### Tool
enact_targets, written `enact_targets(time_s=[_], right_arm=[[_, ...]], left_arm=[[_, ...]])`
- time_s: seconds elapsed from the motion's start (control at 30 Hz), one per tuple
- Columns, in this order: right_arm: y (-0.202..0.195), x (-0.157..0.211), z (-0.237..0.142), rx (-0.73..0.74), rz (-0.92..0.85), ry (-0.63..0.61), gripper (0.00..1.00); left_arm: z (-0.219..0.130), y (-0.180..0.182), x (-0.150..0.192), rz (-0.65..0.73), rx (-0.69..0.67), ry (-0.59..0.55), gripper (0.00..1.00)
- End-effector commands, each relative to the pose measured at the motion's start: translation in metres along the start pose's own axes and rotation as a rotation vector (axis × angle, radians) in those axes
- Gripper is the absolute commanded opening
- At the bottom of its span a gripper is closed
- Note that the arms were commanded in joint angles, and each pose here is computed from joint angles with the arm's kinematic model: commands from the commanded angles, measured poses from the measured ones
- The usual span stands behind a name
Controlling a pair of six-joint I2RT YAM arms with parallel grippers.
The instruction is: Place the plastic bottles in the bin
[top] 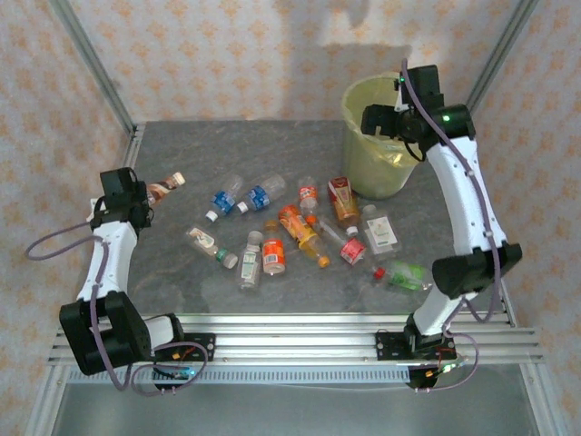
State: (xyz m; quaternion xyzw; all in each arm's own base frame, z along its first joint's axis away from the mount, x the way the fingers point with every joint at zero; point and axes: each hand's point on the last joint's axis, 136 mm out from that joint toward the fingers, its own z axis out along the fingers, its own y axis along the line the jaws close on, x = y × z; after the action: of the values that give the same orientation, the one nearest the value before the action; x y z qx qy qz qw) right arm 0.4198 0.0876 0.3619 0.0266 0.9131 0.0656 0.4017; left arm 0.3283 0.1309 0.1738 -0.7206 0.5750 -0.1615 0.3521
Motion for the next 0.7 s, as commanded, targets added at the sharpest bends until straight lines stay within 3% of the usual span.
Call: enact_targets(time_s=[0.0,0.3,0.67], right_arm=[[0.028,-0.008,-0.026,-0.148,0.038,-0.088,0.99],[0.110,0.018,-0.062,-0.632,0.093,-0.103,0.99],[0.185,0.075,-0.052,-0.808,-0.110,0.074,0.99]], left_arm=[[-0.023,-0.029,0.029,0.126,0.090,0.117,0.48],[-0.077,-0.110,0.124,0.372,0.357,0.347,0.48],[-0.143,-0.171,0.247,0.844,0.624,0.633,0.50]])
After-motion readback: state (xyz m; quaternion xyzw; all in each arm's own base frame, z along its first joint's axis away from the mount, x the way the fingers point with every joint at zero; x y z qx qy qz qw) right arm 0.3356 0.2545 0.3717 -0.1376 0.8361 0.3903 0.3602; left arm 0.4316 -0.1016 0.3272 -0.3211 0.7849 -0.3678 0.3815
